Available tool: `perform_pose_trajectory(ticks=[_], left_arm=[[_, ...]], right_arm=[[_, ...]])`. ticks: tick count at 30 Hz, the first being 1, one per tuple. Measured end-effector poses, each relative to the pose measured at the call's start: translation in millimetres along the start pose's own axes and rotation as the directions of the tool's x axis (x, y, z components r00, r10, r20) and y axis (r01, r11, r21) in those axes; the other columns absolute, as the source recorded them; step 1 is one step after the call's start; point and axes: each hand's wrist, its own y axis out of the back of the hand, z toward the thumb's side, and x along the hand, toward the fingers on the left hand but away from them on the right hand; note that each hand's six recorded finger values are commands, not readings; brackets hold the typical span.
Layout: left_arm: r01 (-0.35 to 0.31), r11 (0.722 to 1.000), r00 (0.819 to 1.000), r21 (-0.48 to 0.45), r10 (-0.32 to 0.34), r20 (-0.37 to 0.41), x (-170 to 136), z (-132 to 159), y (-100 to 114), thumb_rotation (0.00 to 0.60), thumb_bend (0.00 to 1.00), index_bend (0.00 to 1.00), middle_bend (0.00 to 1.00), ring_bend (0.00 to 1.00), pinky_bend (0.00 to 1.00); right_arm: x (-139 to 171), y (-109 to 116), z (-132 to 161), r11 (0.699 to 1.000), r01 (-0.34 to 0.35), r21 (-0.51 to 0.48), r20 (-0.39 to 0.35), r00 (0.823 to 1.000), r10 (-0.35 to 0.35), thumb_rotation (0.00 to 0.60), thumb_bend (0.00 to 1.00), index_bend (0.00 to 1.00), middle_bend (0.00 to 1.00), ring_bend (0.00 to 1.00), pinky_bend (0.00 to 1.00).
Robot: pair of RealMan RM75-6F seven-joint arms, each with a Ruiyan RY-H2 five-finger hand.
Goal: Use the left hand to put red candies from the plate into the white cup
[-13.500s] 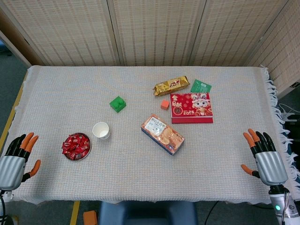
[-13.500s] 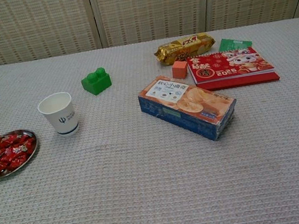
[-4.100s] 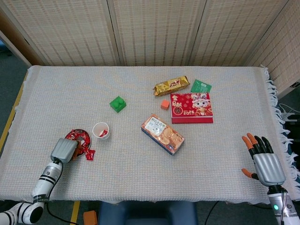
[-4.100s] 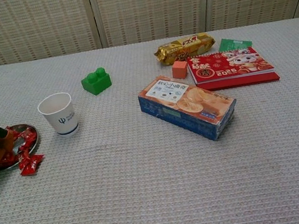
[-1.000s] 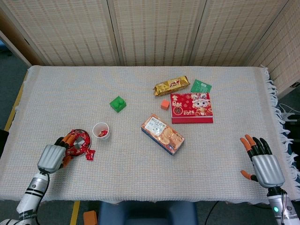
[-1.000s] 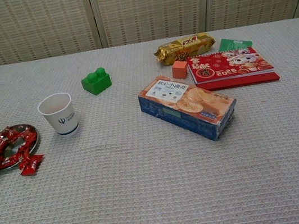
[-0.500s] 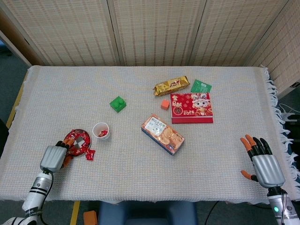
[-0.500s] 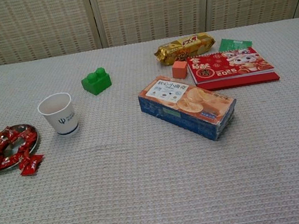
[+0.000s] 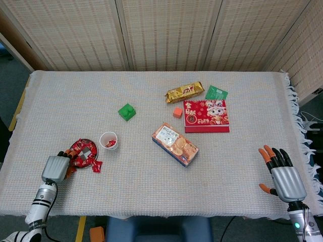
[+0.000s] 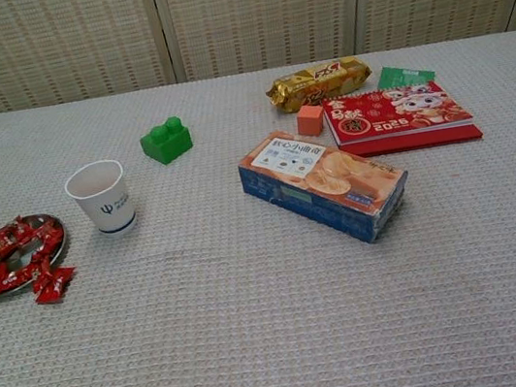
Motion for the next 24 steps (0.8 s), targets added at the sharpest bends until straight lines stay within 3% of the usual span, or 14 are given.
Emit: perform_pose_trajectory(ticks=[6,24], left_arm=[[-0.018,1.0,1.0,0.002,0.018,-0.003,2.6,1.9,0.2,0.6,0.39,0.41,0.33,0.36,0.97],[-0.041,0.999,0.999,-0.014,0.041,0.011,2.3,4.8,-1.0,0.6,0.38,0.53,0.46,0.49,1.0]], right_arm=[[0.4,0.3,-0.5,1.0,-0.001,0.0,0.001,1.0,0.001,0.6,0.02,0.0,0.0,0.0,0.0],[-0.8,-1.0,-0.4,1.0,-0.006,0.003,0.005,1.0,0.006,0.6,0.02,0.0,0.0,0.0,0.0]])
